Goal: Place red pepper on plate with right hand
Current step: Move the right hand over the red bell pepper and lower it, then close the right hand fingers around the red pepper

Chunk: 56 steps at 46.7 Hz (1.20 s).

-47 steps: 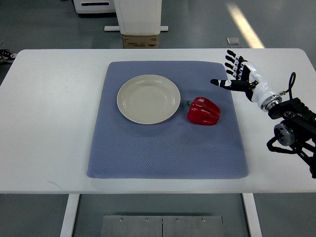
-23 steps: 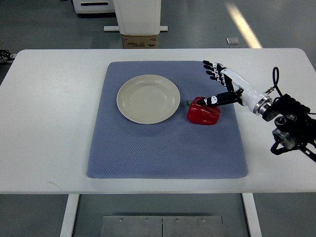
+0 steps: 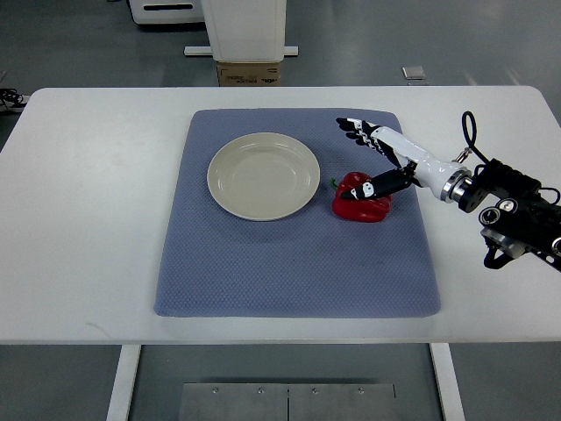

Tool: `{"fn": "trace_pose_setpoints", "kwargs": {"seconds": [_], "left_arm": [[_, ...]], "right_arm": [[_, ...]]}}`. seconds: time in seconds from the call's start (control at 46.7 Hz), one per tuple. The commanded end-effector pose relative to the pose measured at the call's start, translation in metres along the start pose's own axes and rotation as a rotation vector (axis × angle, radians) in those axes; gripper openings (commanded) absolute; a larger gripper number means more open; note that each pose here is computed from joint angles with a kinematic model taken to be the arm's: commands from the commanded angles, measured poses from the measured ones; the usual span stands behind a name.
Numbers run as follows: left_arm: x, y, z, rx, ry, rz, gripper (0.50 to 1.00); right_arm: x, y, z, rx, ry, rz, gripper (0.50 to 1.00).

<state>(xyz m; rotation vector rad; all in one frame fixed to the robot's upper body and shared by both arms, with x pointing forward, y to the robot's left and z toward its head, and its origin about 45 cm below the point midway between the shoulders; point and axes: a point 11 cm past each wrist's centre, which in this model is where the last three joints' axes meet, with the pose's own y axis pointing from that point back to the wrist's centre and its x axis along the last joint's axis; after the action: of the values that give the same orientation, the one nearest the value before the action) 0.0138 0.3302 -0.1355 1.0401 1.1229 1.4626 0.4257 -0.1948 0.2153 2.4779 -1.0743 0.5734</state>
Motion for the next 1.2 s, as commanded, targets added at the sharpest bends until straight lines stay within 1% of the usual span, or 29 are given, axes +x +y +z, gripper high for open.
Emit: {"fn": "trace_pose_setpoints", "kwargs": {"seconds": [0.0, 0.321, 0.45, 0.493, 0.686, 0.75, 1.179], "left_arm": [[0.000, 0.000, 0.000, 0.000, 0.001, 0.000, 1.000], [0.000, 0.000, 0.000, 0.000, 0.001, 0.000, 1.000], [0.000, 0.000, 0.000, 0.000, 0.001, 0.000, 1.000], [0.000, 0.000, 0.000, 0.000, -0.001, 0.000, 1.000], [0.000, 0.000, 0.000, 0.000, 0.001, 0.000, 1.000], [0.000, 0.000, 0.000, 0.000, -0.001, 0.000, 1.000], [0.000, 0.000, 0.000, 0.000, -0.001, 0.000, 1.000]], "right_arm": [[-0.001, 0.000, 0.001, -0.005, 0.012, -0.008, 0.985], [-0.008, -0.001, 0.002, -0.021, 0.132, -0.081, 0.981], [-0.007, 0.000, 0.005, -0.035, 0.163, -0.081, 0.981], [-0.008, 0.001, 0.007, -0.039, 0.168, -0.080, 0.968], [-0.007, 0.003, 0.015, -0.060, 0.183, -0.079, 0.943], [-0.005, 0.004, 0.017, -0.069, 0.188, -0.077, 0.926], [-0.006, 0.008, 0.028, -0.098, 0.207, -0.089, 0.924]]}}
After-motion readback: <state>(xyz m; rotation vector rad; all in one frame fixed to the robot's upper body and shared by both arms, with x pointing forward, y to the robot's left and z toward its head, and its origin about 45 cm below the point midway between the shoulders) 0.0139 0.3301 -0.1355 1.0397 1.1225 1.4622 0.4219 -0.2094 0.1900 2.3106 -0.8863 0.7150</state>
